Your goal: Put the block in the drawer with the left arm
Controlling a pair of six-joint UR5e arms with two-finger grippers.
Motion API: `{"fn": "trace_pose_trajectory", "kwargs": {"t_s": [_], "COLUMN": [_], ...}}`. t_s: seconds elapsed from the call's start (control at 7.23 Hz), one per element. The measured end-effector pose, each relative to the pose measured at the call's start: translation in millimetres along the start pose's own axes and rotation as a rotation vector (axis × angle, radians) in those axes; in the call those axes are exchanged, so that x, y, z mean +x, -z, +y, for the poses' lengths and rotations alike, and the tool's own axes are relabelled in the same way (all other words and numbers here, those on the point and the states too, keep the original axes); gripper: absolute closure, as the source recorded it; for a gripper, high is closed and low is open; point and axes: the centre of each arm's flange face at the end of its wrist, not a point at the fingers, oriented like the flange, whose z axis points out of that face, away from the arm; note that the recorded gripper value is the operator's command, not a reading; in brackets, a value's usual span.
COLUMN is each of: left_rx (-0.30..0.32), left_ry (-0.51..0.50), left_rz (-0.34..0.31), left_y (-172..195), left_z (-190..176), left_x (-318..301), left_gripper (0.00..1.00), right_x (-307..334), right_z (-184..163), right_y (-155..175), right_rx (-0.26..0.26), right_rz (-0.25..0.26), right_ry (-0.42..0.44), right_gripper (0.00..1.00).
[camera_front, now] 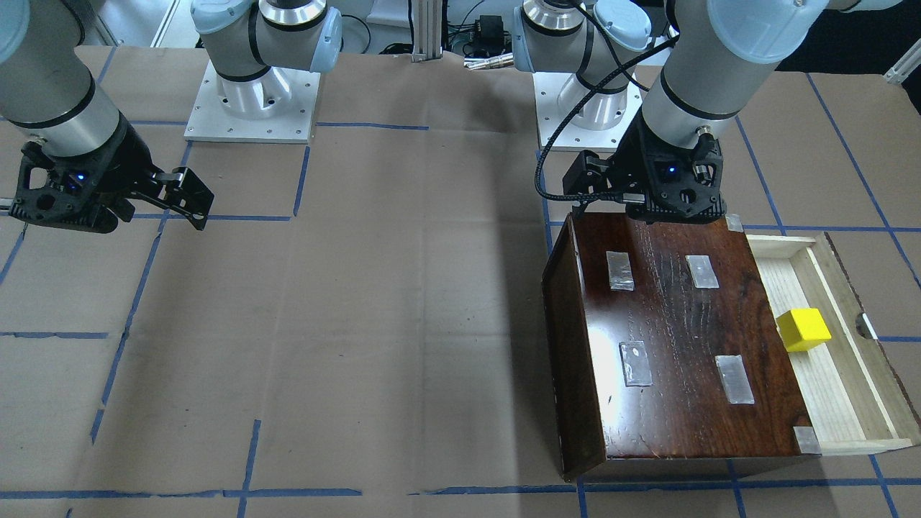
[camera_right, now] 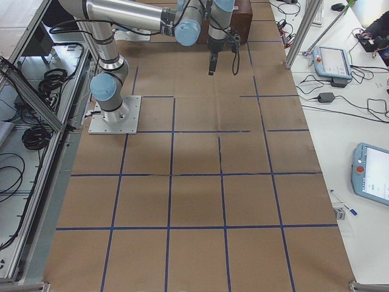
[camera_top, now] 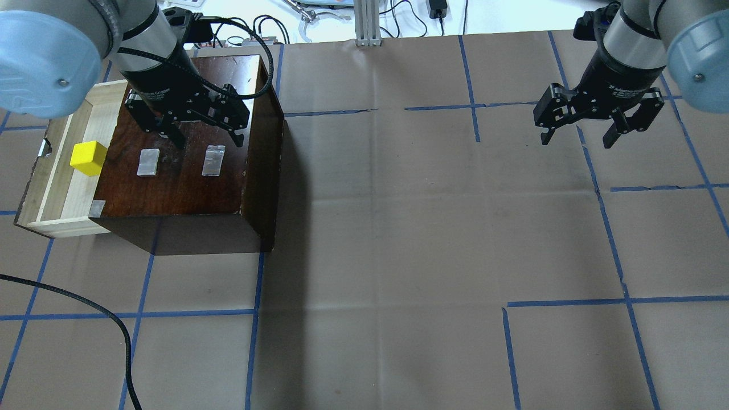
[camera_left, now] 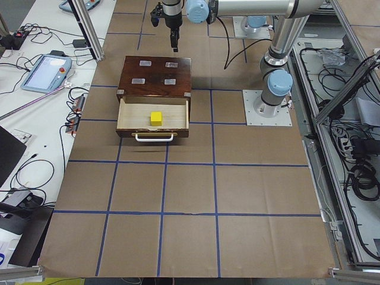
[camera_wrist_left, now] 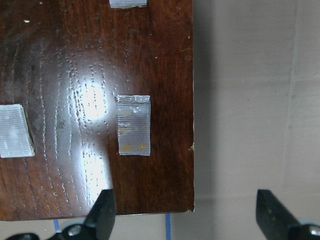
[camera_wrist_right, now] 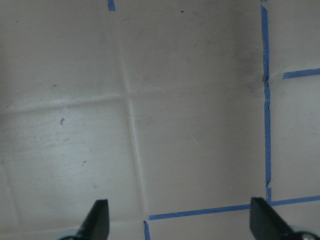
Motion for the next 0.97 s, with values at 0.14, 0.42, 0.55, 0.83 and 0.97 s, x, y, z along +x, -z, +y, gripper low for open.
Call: {"fn": "trace_pose_trajectory", "kwargs": {"t_s": [0.14,0.42,0.55,0.83,0.97], "left_rx": [0.003,0.006,0.006,0.003,0.003], "left_ry": [0.0,-0.002,0.001,0.004,0.004], "left_rz": [-0.001,-0.002,0.001,0.004,0.004], "left_y": [0.9,0.9,0.0,-2.0,-2.4], "left_z": [0.1,-0.2,-0.8,-2.9,-3.5], "left_x": [-0.1,0.2,0.5,0.7,0.6], "left_gripper": [0.01,0.01,0.01,0.01,0.01], "right_x": [0.0,0.0,0.0,0.0,0.0], "right_z": [0.0,0.0,0.0,0.0,0.0], "right_y": [0.0,0.0,0.0,0.0,0.0], "right_rx": [0.0,0.0,0.0,0.0,0.0], "right_rz": [0.0,0.0,0.0,0.0,0.0], "right_ry": [0.0,0.0,0.0,0.001,0.001], "right_gripper": [0.0,0.0,0.0,0.0,0.0]}}
